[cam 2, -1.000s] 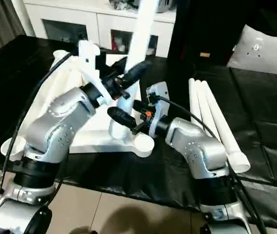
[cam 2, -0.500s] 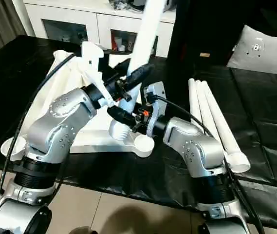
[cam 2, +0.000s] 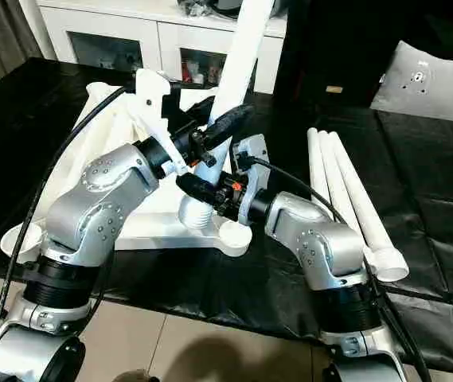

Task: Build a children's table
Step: Pick table leg

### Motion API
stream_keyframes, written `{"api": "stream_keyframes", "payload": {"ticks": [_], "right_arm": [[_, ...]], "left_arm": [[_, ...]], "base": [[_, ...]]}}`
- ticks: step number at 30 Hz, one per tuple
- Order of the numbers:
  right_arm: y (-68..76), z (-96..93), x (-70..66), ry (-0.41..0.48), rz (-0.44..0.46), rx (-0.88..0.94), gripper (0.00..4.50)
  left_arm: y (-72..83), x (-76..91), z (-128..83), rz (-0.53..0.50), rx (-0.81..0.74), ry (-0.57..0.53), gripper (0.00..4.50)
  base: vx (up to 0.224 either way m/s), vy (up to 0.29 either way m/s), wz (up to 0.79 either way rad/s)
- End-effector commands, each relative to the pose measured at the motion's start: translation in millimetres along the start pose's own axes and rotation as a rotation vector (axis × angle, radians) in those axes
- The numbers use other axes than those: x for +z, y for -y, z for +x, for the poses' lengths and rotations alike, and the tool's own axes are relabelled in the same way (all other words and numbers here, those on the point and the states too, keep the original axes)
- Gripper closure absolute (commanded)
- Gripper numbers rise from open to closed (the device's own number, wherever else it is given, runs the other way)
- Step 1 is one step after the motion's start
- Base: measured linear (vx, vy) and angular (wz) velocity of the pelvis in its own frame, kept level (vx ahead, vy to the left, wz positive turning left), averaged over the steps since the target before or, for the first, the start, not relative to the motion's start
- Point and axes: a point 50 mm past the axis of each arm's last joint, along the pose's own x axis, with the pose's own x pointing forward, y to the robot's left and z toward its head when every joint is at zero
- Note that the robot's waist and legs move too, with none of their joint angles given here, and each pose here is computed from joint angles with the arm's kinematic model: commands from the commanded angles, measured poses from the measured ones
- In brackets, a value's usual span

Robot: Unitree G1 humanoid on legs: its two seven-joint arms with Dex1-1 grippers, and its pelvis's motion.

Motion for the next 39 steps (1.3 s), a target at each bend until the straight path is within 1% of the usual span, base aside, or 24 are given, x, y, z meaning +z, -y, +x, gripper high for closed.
{"api": "stream_keyframes", "payload": {"ticks": [1,4,6,7,8,9,12,15,17,18,19,21,22,25,26,27,28,29,30,32,33,34,37,39], "right_arm": [[7.4,-2.3,-6.0,-0.029,0.008,-0.052,2.61],[10.7,-1.8,-5.5,-0.024,0.012,-0.077,2.61],[12.4,-2.4,-5.8,-0.032,0.02,-0.092,2.61],[12.8,-2.8,-5.5,-0.035,0.021,-0.094,2.61],[12.0,-3.3,-5.0,-0.034,0.032,-0.088,2.61],[11.5,-3.6,-4.4,-0.033,0.033,-0.088,2.62],[10.9,-3.6,-3.3,-0.01,0.024,-0.085,2.62],[12.2,-4.5,-1.8,0.008,0.008,-0.101,2.62],[15.3,-6.2,4.6,0.079,-0.016,-0.147,2.62],[16.2,-7.0,5.9,0.083,-0.019,-0.161,2.62],[16.7,-9.2,6.2,0.056,-0.007,-0.17,2.62],[16.6,-10.4,6.1,0.041,-0.001,-0.17,2.62],[17.2,-13.3,5.7,0.032,-0.004,-0.167,2.62],[24.4,-23.5,6.3,0.048,-0.03,-0.207,2.62],[24.4,-23.5,6.3,0.048,-0.03,-0.207,2.62],[26.2,-26.6,5.6,0.049,-0.056,-0.22,2.62],[25.6,-29.5,2.2,0.025,-0.109,-0.215,2.62],[24.4,-29.6,1.0,0.015,-0.125,-0.207,2.62],[21.4,-29.0,-1.3,-0.003,-0.155,-0.188,2.62],[16.9,-26.5,-2.7,-0.011,-0.191,-0.161,2.62],[15.9,-25.9,-2.7,-0.011,-0.197,-0.154,2.62],[10.7,-21.4,-1.7,0.007,-0.204,-0.129,2.62],[8.9,-17.6,-1.9,0.017,-0.196,-0.123,2.62],[8.9,-17.0,-2.4,0.015,-0.199,-0.122,2.62]], "left_arm": [[11.4,13.0,3,-0.013,-0.074,0.063,1.88],[15.4,15.3,3,-0.019,-0.106,0.078,1.56],[19.4,16.4,2,-0.029,-0.137,0.087,1.53],[22.5,17.0,2,-0.035,-0.16,0.09,1.41],[27.0,16.9,1,-0.057,-0.198,0.089,1.41],[32.8,17.0,-1,-0.083,-0.246,0.09,1.17],[45.2,17.3,-3,-0.146,-0.335,0.097,1.14],[45.9,17.0,-3,-0.157,-0.335,0.1,1.14],[42.6,18.4,-3,-0.158,-0.315,0.112,1.14],[41.3,19.2,-3,-0.156,-0.307,0.116,1.14],[36.1,20.8,-5,-0.153,-0.276,0.125,1.14],[33.5,21.5,-7,-0.155,-0.261,0.128,1.14],[29.0,21.5,-10,-0.146,-0.243,0.123,1.14],[14.6,17.1,-20,-0.086,-0.184,0.068,1.14],[14.6,17.1,-20,-0.086,-0.184,0.068,1.14],[9.4,12.7,-24,-0.059,-0.162,0.03,1.14],[-0.2,5.1,-29,-0.017,-0.107,-0.034,1.14],[-3.6,3.2,-29,-0.008,-0.083,-0.049,1.14],[-11.2,0.1,-29,0.011,-0.024,-0.075,1.14],[-21.0,-1.5,-28,0.032,0.059,-0.091,1.14],[-22.7,-1.5,-27,0.033,0.074,-0.091,1.14],[-34.2,-0.8,-22,0.023,0.182,-0.087,1.14],[-39.0,-0.5,-17,0.005,0.239,-0.085,1.14],[-38.2,-0.7,-15,0.005,0.237,-0.087,1.14]], "base": [[0.0,0.0,0.0],[0.0,0.0,0.0],[0.0,0.0,0.0],[0.0,0.0,0.0],[0.0,0.0,0.0],[0.0,0.0,0.0],[0.0,0.0,0.0],[0.0,0.0,0.0],[0.0,0.0,0.0],[0.0,0.0,0.0],[0.0,0.0,0.0],[0.0,0.0,0.0],[0.0,0.0,0.0],[0.0,0.0,0.0],[0.0,0.0,0.0],[0.0,0.0,0.0],[0.0,0.0,0.0],[0.0,0.0,0.0],[0.0,0.0,0.0],[0.0,0.0,0.0],[0.0,0.0,0.0],[0.0,0.0,0.0],[0.0,0.0,0.0],[0.0,0.0,0.0]]}}
